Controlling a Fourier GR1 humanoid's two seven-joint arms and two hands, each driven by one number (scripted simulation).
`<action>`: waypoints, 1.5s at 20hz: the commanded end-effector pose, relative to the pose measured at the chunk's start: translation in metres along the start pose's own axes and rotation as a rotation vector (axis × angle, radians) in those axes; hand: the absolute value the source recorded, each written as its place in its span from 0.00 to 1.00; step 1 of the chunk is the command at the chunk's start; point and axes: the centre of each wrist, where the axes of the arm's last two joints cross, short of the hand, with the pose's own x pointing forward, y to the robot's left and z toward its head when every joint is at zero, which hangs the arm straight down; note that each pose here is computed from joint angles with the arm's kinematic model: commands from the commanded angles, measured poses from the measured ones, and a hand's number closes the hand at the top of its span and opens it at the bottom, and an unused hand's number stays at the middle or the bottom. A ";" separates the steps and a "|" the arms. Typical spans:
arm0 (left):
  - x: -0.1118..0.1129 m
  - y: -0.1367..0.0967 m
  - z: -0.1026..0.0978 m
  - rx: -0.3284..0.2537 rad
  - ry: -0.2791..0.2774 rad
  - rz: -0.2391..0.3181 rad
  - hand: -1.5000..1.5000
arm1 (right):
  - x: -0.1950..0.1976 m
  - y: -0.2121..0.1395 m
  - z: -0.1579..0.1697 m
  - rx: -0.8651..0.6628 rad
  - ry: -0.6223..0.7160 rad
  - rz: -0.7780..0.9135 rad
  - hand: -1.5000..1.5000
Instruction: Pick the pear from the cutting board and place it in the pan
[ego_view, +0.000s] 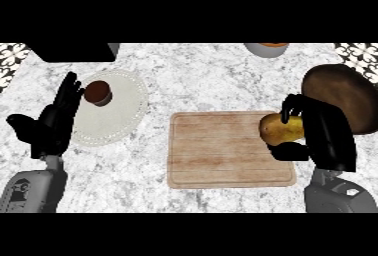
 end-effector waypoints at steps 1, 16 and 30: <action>0.012 0.013 0.002 -0.024 0.002 0.007 0.50 | -0.029 -0.036 -0.030 -0.107 0.066 -0.107 1.00; 0.012 -0.019 -0.008 -0.035 -0.028 0.003 0.50 | -0.206 -0.049 -0.081 -0.232 0.190 0.046 1.00; 0.013 -0.024 -0.005 -0.098 -0.045 0.010 0.50 | -0.257 -0.036 -0.095 -0.269 0.327 -0.123 1.00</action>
